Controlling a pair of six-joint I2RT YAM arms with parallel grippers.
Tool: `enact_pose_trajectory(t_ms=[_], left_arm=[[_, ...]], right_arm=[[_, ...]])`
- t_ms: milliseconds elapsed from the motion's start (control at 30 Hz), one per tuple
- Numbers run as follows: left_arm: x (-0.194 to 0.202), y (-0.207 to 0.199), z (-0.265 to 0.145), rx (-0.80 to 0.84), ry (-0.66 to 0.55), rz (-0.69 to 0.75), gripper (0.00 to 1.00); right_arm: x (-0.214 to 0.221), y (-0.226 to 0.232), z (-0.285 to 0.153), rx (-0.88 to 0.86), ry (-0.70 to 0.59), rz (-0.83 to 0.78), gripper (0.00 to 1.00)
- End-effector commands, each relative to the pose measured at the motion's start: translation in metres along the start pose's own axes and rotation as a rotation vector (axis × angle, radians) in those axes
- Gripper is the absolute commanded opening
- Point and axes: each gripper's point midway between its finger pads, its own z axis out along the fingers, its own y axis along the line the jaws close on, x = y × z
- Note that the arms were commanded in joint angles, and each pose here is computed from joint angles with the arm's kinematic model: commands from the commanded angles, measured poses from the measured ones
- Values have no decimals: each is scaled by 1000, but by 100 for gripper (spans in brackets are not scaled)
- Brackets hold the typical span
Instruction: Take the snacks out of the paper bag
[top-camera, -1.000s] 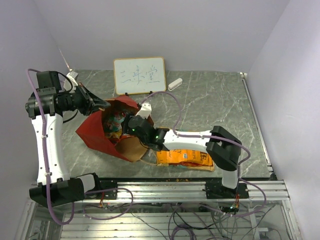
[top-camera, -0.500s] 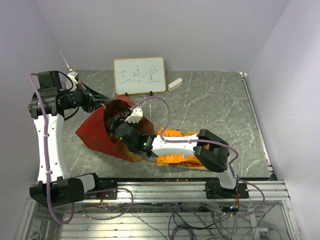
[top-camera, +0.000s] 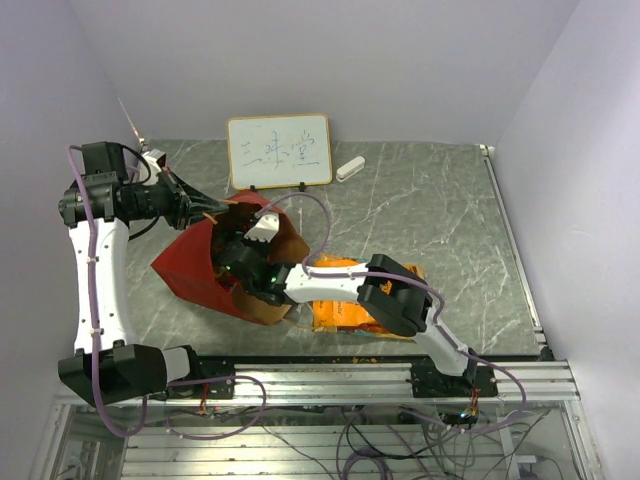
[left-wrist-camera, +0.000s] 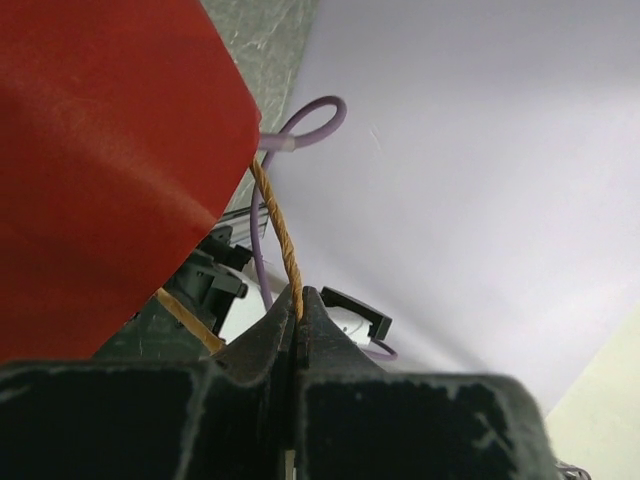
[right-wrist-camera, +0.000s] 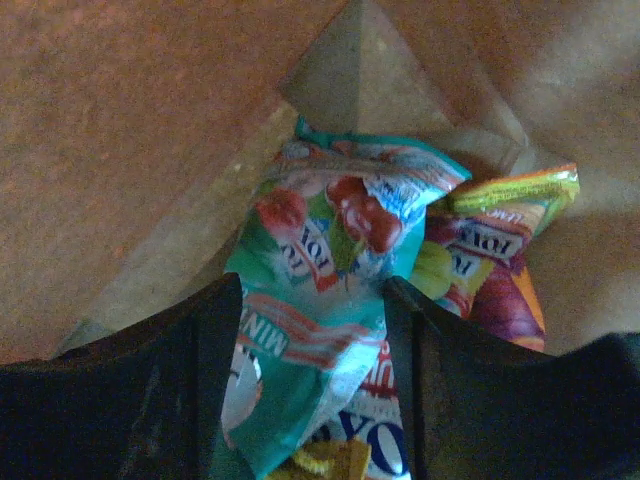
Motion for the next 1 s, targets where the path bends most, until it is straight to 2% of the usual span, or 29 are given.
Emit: enact_pose_trajectory(t_ms=[0, 233, 367, 433, 533, 633, 733, 833, 967], left_arm=[[13, -2, -7, 18, 31, 21, 7], [15, 5, -7, -10, 50, 36, 7], [17, 8, -8, -23, 54, 33, 7], [16, 9, -7, -27, 51, 32, 7], [15, 10, -7, -38, 49, 36, 7], [12, 10, -7, -48, 41, 32, 7], [8, 9, -6, -46, 28, 24, 7], [2, 5, -5, -37, 8, 25, 7], [-6, 0, -4, -33, -15, 22, 7]], right_arm=[[-4, -11, 19, 69, -36, 55, 62], [19, -17, 39, 117, -6, 85, 76], [25, -18, 50, 113, -7, 92, 75], [28, -21, 56, 123, 0, 96, 68], [23, -16, 62, 106, 8, 99, 45], [9, 1, 60, 48, -10, 73, 28], [-2, 17, 52, -9, -11, 73, 14], [-18, 30, 36, -58, -38, 76, 6], [-38, 48, 11, -124, -68, 43, 3]])
